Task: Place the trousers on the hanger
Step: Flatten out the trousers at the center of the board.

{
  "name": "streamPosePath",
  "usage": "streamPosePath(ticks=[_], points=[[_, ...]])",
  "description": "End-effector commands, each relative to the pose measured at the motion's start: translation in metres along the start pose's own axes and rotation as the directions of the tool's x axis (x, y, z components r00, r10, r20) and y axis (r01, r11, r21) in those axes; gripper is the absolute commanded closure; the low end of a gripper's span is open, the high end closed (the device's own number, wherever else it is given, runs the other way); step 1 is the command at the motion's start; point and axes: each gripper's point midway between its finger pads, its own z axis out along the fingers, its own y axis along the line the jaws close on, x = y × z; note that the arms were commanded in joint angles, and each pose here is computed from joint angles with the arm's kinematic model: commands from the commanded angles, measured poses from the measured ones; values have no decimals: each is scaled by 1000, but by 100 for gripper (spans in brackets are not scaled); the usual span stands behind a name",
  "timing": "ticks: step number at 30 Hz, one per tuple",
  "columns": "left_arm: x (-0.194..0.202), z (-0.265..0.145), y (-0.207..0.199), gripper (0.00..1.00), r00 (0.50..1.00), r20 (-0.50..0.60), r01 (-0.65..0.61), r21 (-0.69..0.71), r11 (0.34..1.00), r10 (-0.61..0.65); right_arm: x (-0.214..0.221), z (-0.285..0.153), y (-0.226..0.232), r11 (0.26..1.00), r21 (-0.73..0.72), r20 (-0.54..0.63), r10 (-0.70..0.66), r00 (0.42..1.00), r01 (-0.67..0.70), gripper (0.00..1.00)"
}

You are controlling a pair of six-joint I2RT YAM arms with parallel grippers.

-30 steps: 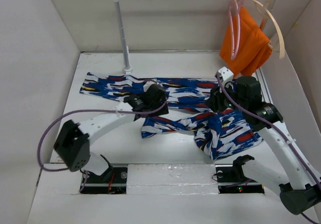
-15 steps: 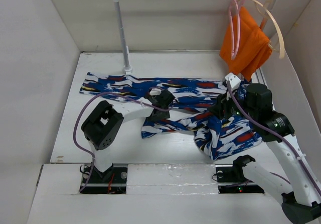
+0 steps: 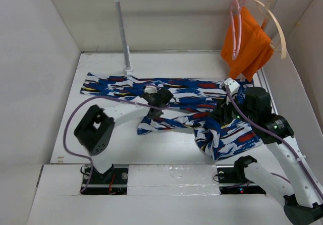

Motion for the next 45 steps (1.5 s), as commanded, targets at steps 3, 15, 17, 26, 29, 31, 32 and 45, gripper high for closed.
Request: streamPosePath(ticks=[3,15,17,26,29,31,32,45], points=[[-97,-109,48,100,937,283,196,56,979,-204,-2,2,-2,1000,-1,21,-15,1000,15,56],[-141,-188,246,100,603,613,635,19,772,-511,44,29,-7,999,-39,-86,18,996,-22,55],[-125,-182,267,100,539,640,687,42,725,-548,46,31,-6,999,-49,-94,12,995,-17,55],[-56,-172,307,100,243,602,885,184,428,-761,84,39,-9,997,-68,-214,15,977,-30,49],[-58,-205,315,100,228,604,868,230,441,-764,92,40,-11,998,-60,-242,18,970,-33,46],[-55,-219,325,100,238,625,869,205,450,-744,92,42,-10,997,-71,-242,20,970,-38,46],[-59,-231,327,100,269,641,849,196,491,-719,91,45,-8,995,-88,-237,21,971,-43,45],[-77,-315,348,79,150,668,786,367,498,-729,107,64,-8,987,-141,-294,32,955,-77,37]])
